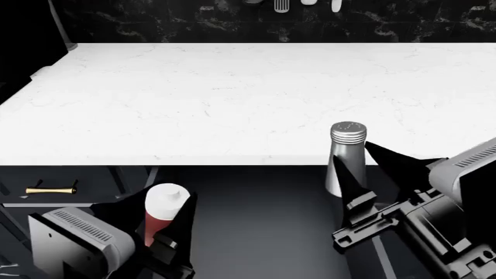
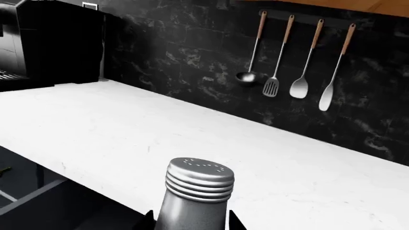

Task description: Pick and place the shaker into the drawer. Then close the cabinet.

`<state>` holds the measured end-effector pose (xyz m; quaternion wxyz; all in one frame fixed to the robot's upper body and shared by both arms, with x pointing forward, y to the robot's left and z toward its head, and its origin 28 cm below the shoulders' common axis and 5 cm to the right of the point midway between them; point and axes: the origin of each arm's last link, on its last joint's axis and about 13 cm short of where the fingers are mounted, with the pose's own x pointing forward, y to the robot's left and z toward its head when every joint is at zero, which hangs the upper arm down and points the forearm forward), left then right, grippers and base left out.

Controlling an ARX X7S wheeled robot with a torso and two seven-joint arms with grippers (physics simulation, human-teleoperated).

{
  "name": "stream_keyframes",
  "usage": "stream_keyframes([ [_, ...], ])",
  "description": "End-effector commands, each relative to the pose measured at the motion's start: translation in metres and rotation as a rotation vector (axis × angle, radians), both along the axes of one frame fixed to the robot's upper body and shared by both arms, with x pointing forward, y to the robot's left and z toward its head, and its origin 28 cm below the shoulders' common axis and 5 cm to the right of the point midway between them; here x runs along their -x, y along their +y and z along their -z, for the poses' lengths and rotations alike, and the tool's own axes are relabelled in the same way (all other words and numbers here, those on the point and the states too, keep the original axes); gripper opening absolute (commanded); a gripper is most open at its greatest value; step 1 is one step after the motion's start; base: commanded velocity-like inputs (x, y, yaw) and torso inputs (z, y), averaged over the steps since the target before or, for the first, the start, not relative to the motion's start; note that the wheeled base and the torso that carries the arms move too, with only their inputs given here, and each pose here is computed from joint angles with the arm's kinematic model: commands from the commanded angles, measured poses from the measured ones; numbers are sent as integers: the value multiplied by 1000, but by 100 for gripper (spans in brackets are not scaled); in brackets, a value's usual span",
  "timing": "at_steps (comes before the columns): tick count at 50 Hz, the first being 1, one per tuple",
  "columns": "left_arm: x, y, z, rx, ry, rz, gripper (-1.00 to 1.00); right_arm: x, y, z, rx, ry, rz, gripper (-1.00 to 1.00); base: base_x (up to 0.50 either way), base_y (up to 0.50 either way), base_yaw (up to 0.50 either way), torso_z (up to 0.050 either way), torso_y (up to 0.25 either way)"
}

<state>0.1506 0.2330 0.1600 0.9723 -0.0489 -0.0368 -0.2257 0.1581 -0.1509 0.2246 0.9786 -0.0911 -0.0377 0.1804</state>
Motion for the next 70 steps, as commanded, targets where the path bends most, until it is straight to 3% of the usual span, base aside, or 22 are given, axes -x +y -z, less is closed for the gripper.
stream_keyframes([
  [1, 0, 0, -3, 13, -4, 3, -100, 0, 5, 6, 69, 81, -58, -100, 0, 0, 0, 0, 0],
  [4, 1, 1, -4, 14, -5, 2, -100, 1, 3, 12, 91, 134, -79, -100, 0, 0, 0, 0, 0],
  [8, 3, 2, -6, 17, -11, 6, -100, -16, 4, 14, 103, 231, -126, -100, 0, 0, 0, 0, 0],
  [19, 7, 4, -6, 20, -13, -5, -100, -53, 6, 8, 130, 350, -242, -100, 0, 0, 0, 1, 0],
  [32, 11, 5, -4, 23, -3, -8, -100, -79, 5, 20, 189, 559, -263, -100, 0, 0, 0, 0, 0],
  [38, 11, 6, -4, 20, -2, -12, -100, -87, 8, 27, 176, 628, -263, -100, 0, 0, 0, 0, 2],
  [49, 12, 9, -7, 18, -6, -18, -100, -96, 17, 50, 71, 665, -200, -100, 0, 0, 0, 0, 0],
  [70, 14, 11, -8, 14, -6, -24, -100, -95, 22, 90, 40, 759, -198, -100, 0, 0, 0, 0, 0],
])
